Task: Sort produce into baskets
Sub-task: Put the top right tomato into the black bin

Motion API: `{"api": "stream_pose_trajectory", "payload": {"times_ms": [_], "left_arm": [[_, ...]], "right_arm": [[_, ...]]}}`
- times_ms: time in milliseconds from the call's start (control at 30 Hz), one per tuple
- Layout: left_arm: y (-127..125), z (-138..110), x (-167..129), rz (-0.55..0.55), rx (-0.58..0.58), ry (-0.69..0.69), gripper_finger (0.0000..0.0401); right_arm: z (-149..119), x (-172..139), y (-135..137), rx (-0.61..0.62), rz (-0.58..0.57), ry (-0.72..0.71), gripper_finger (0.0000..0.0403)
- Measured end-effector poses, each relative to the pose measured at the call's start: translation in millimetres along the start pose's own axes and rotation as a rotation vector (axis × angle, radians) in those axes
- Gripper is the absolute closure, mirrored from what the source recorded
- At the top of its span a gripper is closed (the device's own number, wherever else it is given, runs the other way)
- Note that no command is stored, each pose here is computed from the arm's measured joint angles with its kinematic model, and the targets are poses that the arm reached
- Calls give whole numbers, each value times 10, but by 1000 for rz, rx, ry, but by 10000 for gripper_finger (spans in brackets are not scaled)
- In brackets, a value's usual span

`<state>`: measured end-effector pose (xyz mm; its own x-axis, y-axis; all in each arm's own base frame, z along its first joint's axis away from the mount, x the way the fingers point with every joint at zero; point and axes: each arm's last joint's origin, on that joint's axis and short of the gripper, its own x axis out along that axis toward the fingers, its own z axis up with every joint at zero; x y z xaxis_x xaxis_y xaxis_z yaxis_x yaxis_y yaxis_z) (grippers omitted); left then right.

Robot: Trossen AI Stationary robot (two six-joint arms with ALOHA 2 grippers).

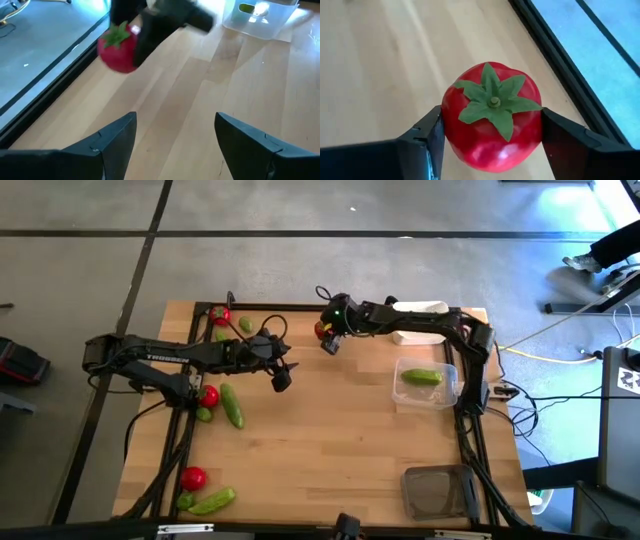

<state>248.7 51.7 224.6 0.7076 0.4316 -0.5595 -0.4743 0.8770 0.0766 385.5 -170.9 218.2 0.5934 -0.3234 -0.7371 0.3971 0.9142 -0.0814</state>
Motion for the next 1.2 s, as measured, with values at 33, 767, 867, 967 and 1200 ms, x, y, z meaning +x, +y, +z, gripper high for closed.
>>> {"api": "stream_pose_trajectory", "payload": {"times_ms": [33,767,867,967,1200], "left_arm": [[0,0,0,0,-1,0,136],[-1,0,0,0,-3,0,136],[-1,0,0,0,-3,0,136],[-1,0,0,0,-3,0,136],[-1,1,-1,0,-3,-1,136]], "right_arm": [[11,-72,42,-9,6,7,164],[-200,-1522,1025,-155,78,176,166],[-273,-1644,1142,-172,73,200,166],[-352,-1758,1252,-177,72,227,166],[-534,-1990,1497,-144,79,278,166]]}}
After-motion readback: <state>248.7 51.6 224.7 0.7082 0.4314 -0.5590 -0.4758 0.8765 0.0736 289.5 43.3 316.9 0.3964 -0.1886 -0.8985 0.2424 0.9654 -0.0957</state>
